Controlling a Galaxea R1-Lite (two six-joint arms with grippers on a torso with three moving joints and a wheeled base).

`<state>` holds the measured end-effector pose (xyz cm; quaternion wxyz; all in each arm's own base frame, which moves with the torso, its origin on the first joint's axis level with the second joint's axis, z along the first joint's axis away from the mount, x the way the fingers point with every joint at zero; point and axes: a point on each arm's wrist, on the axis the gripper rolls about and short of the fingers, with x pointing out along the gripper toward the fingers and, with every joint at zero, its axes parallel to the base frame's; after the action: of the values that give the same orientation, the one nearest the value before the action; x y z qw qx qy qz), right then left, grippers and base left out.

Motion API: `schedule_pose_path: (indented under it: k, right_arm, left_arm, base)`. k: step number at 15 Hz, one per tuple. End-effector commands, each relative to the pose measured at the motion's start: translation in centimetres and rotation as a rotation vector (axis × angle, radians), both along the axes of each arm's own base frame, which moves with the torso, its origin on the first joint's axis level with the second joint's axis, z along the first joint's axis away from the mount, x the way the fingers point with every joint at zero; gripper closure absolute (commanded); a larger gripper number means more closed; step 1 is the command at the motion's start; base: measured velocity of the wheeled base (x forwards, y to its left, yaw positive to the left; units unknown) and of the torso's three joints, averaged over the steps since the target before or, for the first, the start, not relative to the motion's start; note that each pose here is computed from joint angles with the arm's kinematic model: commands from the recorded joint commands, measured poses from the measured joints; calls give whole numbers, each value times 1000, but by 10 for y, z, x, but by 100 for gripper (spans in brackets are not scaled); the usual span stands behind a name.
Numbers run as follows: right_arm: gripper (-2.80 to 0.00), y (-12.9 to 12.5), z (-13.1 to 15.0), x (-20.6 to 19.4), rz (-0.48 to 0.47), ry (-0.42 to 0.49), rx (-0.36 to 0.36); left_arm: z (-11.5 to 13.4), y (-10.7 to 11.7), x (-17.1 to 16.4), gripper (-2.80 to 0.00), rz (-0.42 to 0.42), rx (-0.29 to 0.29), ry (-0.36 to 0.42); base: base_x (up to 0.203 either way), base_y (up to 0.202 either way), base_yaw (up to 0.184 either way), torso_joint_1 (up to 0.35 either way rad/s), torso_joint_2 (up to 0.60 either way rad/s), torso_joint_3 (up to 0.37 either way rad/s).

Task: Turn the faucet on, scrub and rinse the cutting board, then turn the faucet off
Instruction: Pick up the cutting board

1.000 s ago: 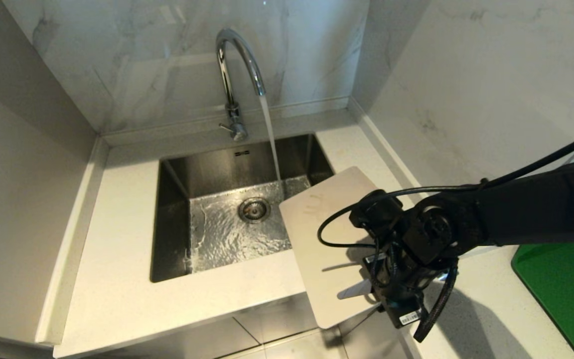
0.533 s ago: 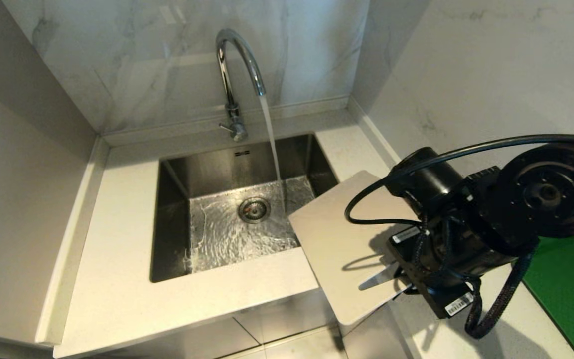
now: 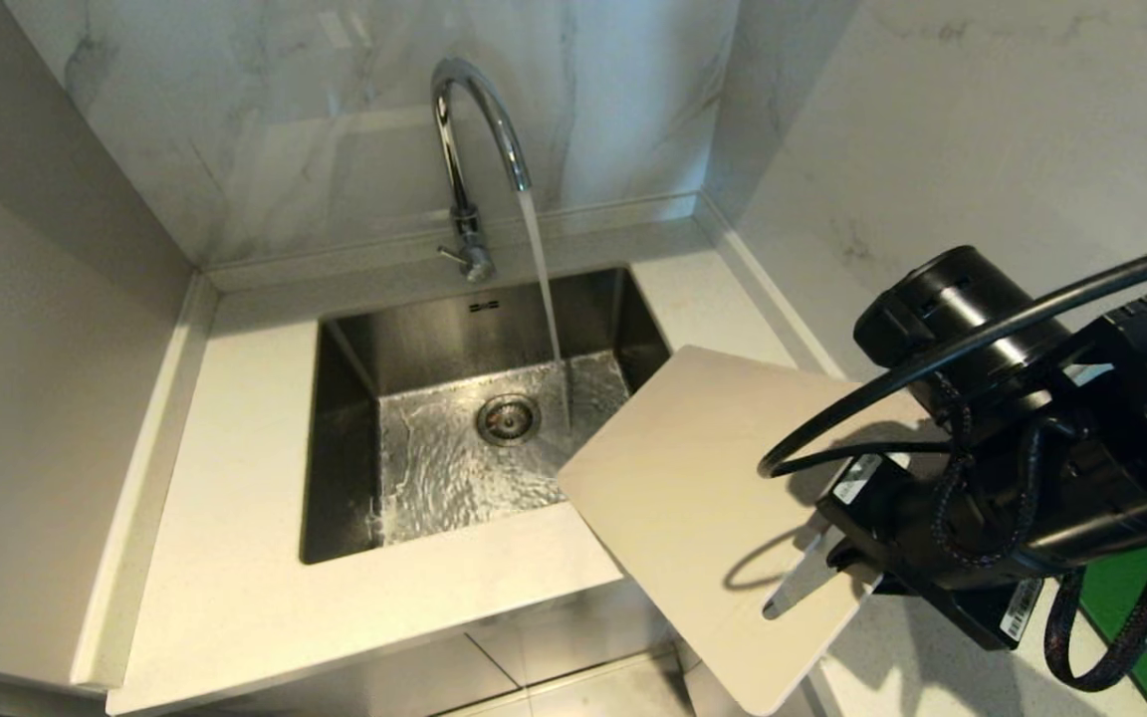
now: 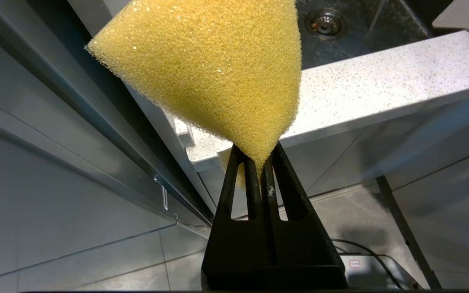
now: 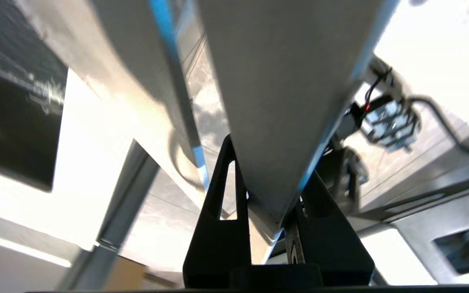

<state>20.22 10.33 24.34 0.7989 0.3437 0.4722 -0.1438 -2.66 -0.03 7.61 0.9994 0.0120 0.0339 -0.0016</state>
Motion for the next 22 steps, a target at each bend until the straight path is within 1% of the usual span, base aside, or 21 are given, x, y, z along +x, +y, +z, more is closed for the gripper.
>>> schedule_pose_path:
  k: [1, 3, 8, 10, 12, 15, 17, 18, 20, 21, 22]
  right_arm:
    - [0, -2, 5, -3, 62, -24, -34]
    - [0, -5, 9, -5, 146, -52, -83]
    - [0, -10, 18, 0, 305, -110, -195]
    - [0, -15, 21, 3, 377, -131, -257]
    - [0, -21, 23, 7, 467, -159, -337]
    - [0, -23, 26, 20, 516, -219, -398]
    - [0, -25, 31, 25, 562, -281, -447]
    - [0, -24, 34, 27, 574, -311, -462]
    - [0, -23, 41, 32, 564, -356, -462]
    - [0, -22, 48, 34, 549, -380, -450]
    - [0, -22, 55, 37, 533, -407, -418]
  left_arm:
    - [0, 0, 0, 0, 1, 0, 1]
    - [0, 0, 0, 0, 0, 0, 1]
    - [0, 0, 0, 0, -1, 0, 1]
    - [0, 0, 0, 0, 1, 0, 1]
    - [0, 0, 0, 0, 1, 0, 1]
    - [0, 0, 0, 0, -1, 0, 1]
    - [0, 0, 0, 0, 1, 0, 1]
    - [0, 0, 0, 0, 1, 0, 1]
    - [0, 0, 0, 0, 0, 0, 1]
    - [0, 0, 0, 0, 1, 0, 1]
    - [0, 0, 0, 0, 1, 0, 1]
  base:
    - [0, 0, 0, 0, 0, 0]
    - [0, 0, 0, 0, 0, 0]
    - [0, 0, 0, 0, 0, 0]
    - [0, 0, 0, 0, 0, 0]
    - [0, 0, 0, 0, 0, 0]
    - [0, 0, 0, 0, 0, 0]
    - [0, 0, 0, 0, 0, 0]
    - [0, 0, 0, 0, 0, 0]
    - [0, 0, 0, 0, 0, 0]
    - [0, 0, 0, 0, 0, 0]
    - [0, 0, 0, 0, 0, 0]
